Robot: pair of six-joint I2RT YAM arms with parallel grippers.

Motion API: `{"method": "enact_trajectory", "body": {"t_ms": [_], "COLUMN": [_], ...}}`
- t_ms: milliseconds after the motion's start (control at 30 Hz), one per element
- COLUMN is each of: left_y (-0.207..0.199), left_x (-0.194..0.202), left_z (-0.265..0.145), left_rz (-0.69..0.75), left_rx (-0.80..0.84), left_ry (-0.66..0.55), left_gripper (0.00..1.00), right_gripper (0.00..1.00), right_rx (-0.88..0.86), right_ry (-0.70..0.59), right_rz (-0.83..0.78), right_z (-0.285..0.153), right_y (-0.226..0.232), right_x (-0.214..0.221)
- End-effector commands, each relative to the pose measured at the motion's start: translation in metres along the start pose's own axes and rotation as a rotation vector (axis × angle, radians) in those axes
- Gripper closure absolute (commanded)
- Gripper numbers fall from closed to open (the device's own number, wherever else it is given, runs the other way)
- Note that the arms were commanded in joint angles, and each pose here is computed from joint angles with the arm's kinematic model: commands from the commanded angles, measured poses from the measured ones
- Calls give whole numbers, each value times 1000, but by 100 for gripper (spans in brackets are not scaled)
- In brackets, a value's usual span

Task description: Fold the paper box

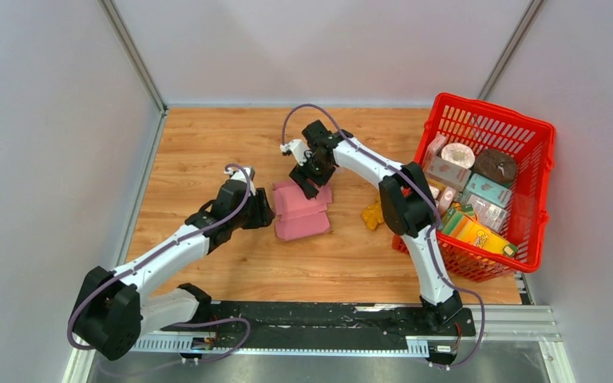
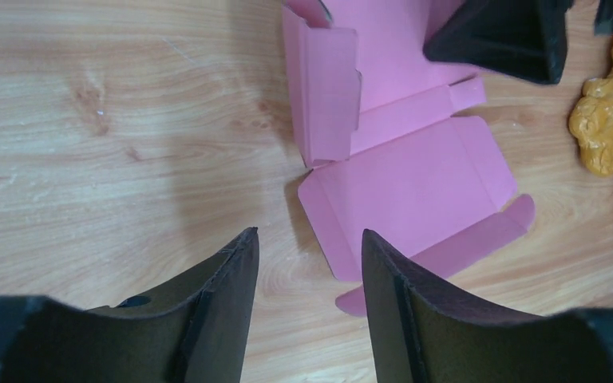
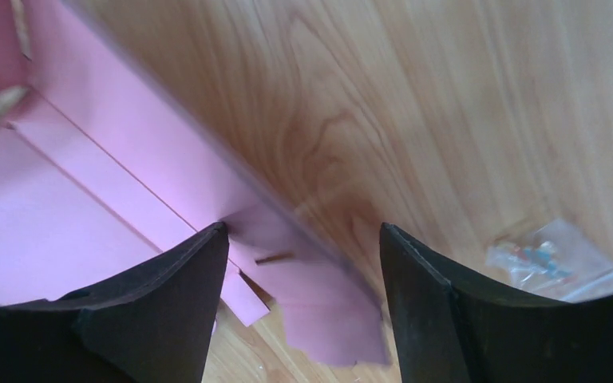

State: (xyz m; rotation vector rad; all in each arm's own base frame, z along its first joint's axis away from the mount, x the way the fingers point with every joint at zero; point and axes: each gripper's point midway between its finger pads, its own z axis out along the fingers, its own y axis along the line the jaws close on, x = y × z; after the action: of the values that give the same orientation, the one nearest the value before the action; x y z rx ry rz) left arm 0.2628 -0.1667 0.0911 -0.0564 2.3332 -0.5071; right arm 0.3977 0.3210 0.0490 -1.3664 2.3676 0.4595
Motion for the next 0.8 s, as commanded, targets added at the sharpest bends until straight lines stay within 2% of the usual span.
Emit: {"method": "enact_trajectory", "body": {"t_ms": [0, 67, 167, 300, 400, 567, 600, 667, 700, 767], "left_y": [-3, -4, -6, -1, 2, 2, 4, 5, 7, 10], "left_x": [-27, -29, -31, -33, -31, -33, -32, -34, -34, -32], "left_z": [0, 2, 4, 7, 13, 19, 21, 16, 14, 9], "left_rz": [20, 21, 21, 24, 39, 72, 88, 94, 103, 118], "left_rx": [-33, -42, -43, -68, -92, -102, -110, -130, -136, -157], "left_ry": [-46, -37, -32, -42, -18, -4, 4, 0, -9, -28], "left_gripper": [41, 41, 42, 43, 44, 44, 43, 43, 43, 43], "right_gripper": [27, 33, 35, 40, 50, 74, 83, 92, 100, 100], "right_rx": [86, 48, 15, -74, -140, -171, -173, -138, -128, -90], "right_ry": [-109, -66, -82, -180, -206, -210, -213, -217, -213, -218], "right_rz": [38, 42, 56, 56, 65, 110, 144, 203, 225, 266], "right_z": [-33, -31, -36, -48, -52, -54, -54, -57, -56, -62], "right_y": [-17, -8, 4, 25, 38, 45, 48, 45, 44, 42], "right_x": [-20, -9, -5, -21, -28, -35, -36, -37, -35, -35]}}
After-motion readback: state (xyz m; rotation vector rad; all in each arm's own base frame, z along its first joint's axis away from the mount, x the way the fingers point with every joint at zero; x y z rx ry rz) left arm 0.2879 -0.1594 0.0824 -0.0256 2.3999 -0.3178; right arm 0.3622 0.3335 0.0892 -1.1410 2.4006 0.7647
